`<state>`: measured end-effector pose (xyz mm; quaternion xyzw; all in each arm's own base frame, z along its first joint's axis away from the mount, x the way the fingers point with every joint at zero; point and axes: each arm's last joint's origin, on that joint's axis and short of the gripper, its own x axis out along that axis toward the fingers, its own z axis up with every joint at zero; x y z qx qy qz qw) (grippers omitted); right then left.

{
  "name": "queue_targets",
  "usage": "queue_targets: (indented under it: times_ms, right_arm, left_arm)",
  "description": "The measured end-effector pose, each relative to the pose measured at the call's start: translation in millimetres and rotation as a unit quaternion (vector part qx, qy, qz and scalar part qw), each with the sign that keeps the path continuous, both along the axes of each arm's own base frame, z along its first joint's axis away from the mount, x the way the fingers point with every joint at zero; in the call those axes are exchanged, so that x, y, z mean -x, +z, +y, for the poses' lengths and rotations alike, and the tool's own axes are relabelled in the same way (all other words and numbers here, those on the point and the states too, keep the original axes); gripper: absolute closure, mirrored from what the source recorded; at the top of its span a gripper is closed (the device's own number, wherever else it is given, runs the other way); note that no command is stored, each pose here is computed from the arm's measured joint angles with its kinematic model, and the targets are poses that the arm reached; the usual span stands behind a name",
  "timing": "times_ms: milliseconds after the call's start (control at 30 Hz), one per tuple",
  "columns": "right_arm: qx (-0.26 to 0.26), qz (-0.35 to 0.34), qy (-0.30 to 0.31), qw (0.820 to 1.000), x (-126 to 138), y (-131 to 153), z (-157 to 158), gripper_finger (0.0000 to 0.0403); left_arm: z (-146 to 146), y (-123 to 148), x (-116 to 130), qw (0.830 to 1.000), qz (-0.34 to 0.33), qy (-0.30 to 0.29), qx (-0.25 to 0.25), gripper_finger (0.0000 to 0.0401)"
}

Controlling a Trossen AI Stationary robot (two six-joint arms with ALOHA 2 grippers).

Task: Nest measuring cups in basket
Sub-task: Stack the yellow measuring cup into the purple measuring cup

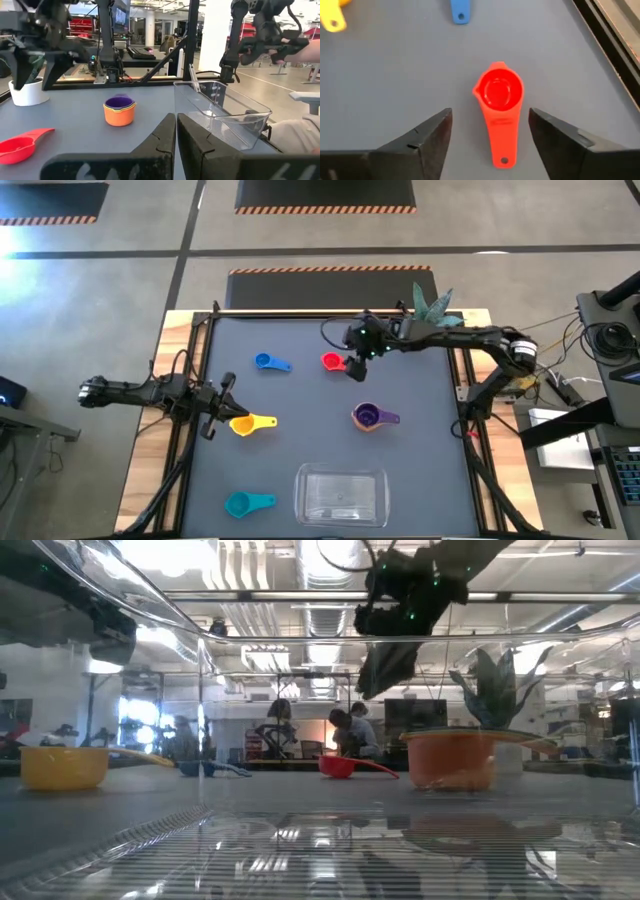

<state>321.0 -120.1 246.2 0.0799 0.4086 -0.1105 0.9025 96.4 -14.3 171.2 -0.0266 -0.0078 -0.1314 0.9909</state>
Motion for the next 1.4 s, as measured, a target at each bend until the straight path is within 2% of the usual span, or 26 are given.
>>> queue_targets:
  times_ms: [167, 333, 500, 633, 767, 933, 1100, 1300, 1400]
  right_arm:
    - [-0.005, 0.04, 0.012, 0.999, 0.4, -2.3, 0.1, 0.0116]
    - [-0.019, 0.034, -0.002, 0.999, 21.2, 21.7, 13.5, 0.0126]
    - [-0.024, -0.022, 0.022, 0.999, 47.5, 44.9, 55.7, 0.0146]
    - [0.0, -0.084, 0.03, 0.996, 70.8, 53.8, 99.8, 0.0156]
    - [0.036, -0.15, 0.037, 0.987, 91.2, 50.0, 138.8, 0.0158]
    - [0.071, -0.205, 0.049, 0.975, 111.5, 37.7, 169.6, 0.016]
    - [0.1, -0.234, 0.03, 0.967, 120.2, 24.9, 182.7, 0.0165]
    - [0.128, -0.286, 0.052, 0.948, 116.2, 17.7, 187.0, 0.0168]
    - [0.14, -0.288, 0.062, 0.945, 115.8, 16.5, 187.3, 0.0168]
  left_arm:
    - [0.0, 0.2, 0.0, 1.0, 0.0, 0.0, 0.0, 0.0401]
    - [0.0, 0.2, 0.0, 1.0, 0.0, 0.0, 0.0, 0.0401]
    - [0.0, 0.1, 0.0, 1.0, 0.0, 0.0, 0.0, 0.0401]
    - [0.0, 0.1, 0.0, 1.0, 0.0, 0.0, 0.001, 0.0401]
    - [0.0, 0.3, 0.1, 0.999, 0.011, -0.002, 0.044, 0.0401]
    - [-0.1, 0.3, 0.0, 0.999, 0.012, -0.002, 0.051, 0.0401]
    - [-0.1, 0.3, 0.0, 0.999, 0.013, -0.002, 0.051, 0.0401]
    - [0.1, 3.4, 0.1, 0.998, -0.001, 0.0, 0.062, 0.0401]
    - [3.2, 7.9, -0.1, 0.994, -0.021, 0.049, 0.097, 0.0401]
